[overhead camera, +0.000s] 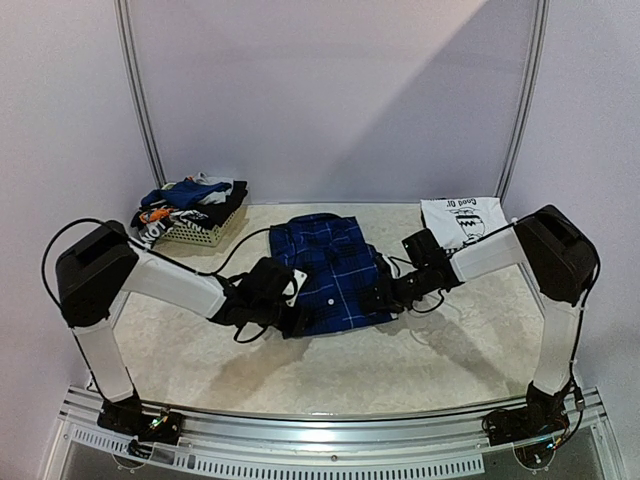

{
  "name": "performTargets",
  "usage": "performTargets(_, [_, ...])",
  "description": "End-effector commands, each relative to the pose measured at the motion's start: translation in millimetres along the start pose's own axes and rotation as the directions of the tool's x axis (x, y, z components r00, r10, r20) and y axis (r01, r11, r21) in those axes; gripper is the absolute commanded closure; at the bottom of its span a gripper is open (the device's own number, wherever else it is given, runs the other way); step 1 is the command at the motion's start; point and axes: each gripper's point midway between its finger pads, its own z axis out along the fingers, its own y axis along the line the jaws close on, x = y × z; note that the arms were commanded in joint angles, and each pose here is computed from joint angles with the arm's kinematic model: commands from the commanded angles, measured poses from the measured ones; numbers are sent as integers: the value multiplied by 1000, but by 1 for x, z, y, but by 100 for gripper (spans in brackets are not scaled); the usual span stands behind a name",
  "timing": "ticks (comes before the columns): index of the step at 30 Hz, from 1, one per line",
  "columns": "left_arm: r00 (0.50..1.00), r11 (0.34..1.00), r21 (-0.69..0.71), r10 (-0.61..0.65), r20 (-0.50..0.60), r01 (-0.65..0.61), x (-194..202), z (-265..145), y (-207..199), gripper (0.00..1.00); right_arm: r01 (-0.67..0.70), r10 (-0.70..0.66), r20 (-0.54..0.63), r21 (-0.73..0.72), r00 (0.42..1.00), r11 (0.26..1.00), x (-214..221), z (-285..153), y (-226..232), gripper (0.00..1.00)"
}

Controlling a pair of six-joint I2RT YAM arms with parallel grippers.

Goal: Fold and stack the mixed laundry pile
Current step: Move the 2/3-rectangle-folded shirt to the center of the board, then smooth out the 2/3-rectangle-folded shirt at the center of the board.

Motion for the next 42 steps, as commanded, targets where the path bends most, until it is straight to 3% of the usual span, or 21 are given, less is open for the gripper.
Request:
performTargets(1, [994,1000,-11,-28,-104,27,38,-32,-14,52,-96,114,-79,208,990,973,63,-10,-33,65])
performTargets(5, [996,999,-46,8,-91,-13,26,-55,-13,48,-57,70,-54,217,996,974,59,-28,-10,61])
performTargets(9, [999,995,-92,45,-23,-47,-5,-66,-10,47,18,-21,14,185,1000,983,29,-45,24,57])
performTargets(16, [998,987,-146,62,2,-61,-38,-44,3,49,113,-118,39,120,992,986,-19,-41,59,55])
performTargets(26, [999,982,-181,49,-23,-52,-52,-7,52,53,79,-81,43,38,996,996,-88,-9,31,59])
performTargets(36, [995,975,-219,7,-104,-30,-16,28,88,54,2,1,-29,90,1000,996,-84,31,-31,60])
performTargets(42, [995,975,-222,-3,-104,-20,-14,26,89,54,0,3,-28,116,1000,993,-84,27,-31,60])
